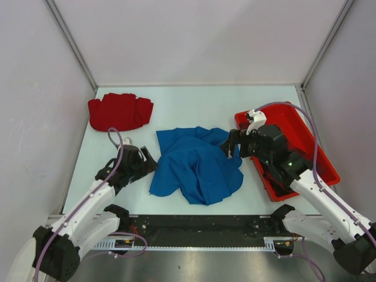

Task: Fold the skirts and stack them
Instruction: Flatten out the skirt at the center of the board.

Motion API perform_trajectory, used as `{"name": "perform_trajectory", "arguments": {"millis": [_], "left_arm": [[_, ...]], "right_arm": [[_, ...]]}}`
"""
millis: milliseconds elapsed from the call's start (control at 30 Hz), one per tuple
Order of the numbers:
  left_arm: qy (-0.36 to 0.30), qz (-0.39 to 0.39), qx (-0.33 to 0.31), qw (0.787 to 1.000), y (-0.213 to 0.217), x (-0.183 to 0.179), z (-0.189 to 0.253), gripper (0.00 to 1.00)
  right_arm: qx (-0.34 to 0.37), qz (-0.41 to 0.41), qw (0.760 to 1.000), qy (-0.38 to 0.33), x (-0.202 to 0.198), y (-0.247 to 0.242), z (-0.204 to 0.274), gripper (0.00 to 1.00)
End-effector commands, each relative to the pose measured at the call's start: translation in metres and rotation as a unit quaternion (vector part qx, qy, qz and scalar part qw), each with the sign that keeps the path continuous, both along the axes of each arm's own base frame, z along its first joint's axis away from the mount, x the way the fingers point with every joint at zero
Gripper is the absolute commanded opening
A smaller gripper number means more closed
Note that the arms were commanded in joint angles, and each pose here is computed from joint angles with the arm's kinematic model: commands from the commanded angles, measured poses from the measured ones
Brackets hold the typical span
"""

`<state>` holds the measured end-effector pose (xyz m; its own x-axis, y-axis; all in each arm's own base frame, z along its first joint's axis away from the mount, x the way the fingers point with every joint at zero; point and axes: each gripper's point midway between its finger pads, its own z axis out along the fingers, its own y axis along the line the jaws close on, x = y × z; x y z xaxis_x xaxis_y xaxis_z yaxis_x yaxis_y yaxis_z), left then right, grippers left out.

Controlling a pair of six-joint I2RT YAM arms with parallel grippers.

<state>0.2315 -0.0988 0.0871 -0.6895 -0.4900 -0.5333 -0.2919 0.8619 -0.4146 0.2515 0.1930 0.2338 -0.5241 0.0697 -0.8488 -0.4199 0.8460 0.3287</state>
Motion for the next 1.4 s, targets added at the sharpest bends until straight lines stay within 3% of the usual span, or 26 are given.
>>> {"name": "perform_trajectory", "arguments": {"millis": [0, 100, 233, 567, 667, 700, 800, 867, 933, 1033, 1133, 1233, 1300, 1367], "left_arm": [[0.033, 0.009, -0.064, 0.997, -0.006, -0.041, -0.013, 0.89], [0.042, 0.011, -0.075, 0.996, -0.004, -0.058, -0.026, 0.84], [0.075, -0.025, -0.123, 0.989, -0.021, -0.08, -0.036, 0.68], [0.137, -0.029, -0.09, 0.986, -0.025, -0.098, -0.064, 0.65], [0.138, -0.029, -0.089, 0.986, -0.029, -0.091, -0.067, 0.55], [0.138, -0.011, -0.062, 0.988, -0.02, -0.087, -0.073, 0.52], [0.113, 0.003, -0.046, 0.992, -0.016, -0.072, -0.071, 0.42], [0.1, -0.008, -0.057, 0.993, -0.023, -0.065, -0.065, 0.06], [0.082, -0.002, -0.036, 0.996, -0.016, -0.057, -0.059, 0.0], [0.012, 0.024, 0.02, 0.999, 0.004, -0.03, -0.02, 0.0], [-0.107, 0.031, 0.038, 0.993, 0.009, 0.008, 0.059, 0.0], [-0.261, -0.004, 0.019, 0.965, -0.005, 0.042, 0.182, 0.0], [-0.308, 0.0, 0.028, 0.951, -0.005, 0.056, 0.228, 0.0], [-0.405, -0.023, 0.024, 0.914, -0.016, 0.071, 0.302, 0.0]], "right_arm": [[0.041, 0.036, 0.998, -0.019, -0.003, 0.019, 0.019, 1.0], [0.034, 0.035, 0.999, -0.01, -0.003, 0.019, 0.013, 1.0], [0.025, 0.031, 0.999, 0.005, -0.004, 0.018, 0.004, 1.0], [0.007, 0.017, 1.0, 0.005, -0.004, 0.011, -0.002, 1.0], [0.006, 0.013, 1.0, 0.001, -0.004, 0.009, 0.0, 1.0], [0.006, 0.015, 1.0, 0.0, -0.005, 0.009, 0.0, 1.0], [0.004, 0.014, 1.0, -0.003, -0.005, 0.007, 0.0, 1.0], [0.0, 0.01, 1.0, -0.003, -0.006, 0.004, 0.0, 1.0], [-0.006, 0.01, 1.0, -0.005, -0.007, 0.002, -0.001, 1.0], [-0.011, 0.012, 1.0, -0.014, -0.008, -0.001, -0.002, 1.0], [-0.001, 0.008, 1.0, -0.026, -0.008, -0.002, 0.001, 1.0], [0.001, -0.013, 0.999, -0.044, -0.007, -0.01, 0.009, 1.0], [0.001, -0.023, 0.999, -0.049, -0.008, -0.015, 0.011, 1.0], [0.002, -0.04, 0.997, -0.06, -0.009, -0.024, 0.017, 1.0]]}}
